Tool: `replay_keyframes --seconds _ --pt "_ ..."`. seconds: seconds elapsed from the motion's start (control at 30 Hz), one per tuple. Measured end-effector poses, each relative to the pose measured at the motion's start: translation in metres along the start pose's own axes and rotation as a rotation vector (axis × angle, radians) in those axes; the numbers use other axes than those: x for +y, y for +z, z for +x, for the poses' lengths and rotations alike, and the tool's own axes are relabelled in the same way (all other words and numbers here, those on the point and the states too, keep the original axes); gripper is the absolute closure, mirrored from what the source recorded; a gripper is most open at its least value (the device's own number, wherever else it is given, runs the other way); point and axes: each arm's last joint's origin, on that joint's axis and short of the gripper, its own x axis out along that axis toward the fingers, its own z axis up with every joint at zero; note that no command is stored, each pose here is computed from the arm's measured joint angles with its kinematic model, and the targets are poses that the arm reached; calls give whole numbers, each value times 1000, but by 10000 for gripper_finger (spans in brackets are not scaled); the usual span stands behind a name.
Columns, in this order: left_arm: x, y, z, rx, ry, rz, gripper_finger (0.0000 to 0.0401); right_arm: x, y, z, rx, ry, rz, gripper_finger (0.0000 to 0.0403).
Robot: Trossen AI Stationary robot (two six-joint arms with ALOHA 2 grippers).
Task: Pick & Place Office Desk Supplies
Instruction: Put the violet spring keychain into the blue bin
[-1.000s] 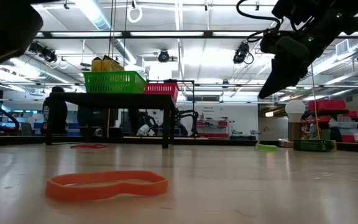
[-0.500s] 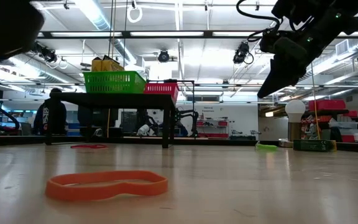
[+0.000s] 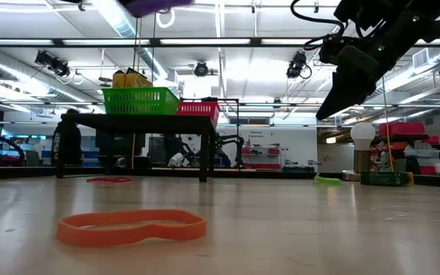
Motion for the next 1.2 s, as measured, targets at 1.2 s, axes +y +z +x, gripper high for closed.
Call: replay_keyframes --seconds 1.2 --pt "235 315 -133 -711 403 -178 393 1 12 -1 -139 -26 152 396"
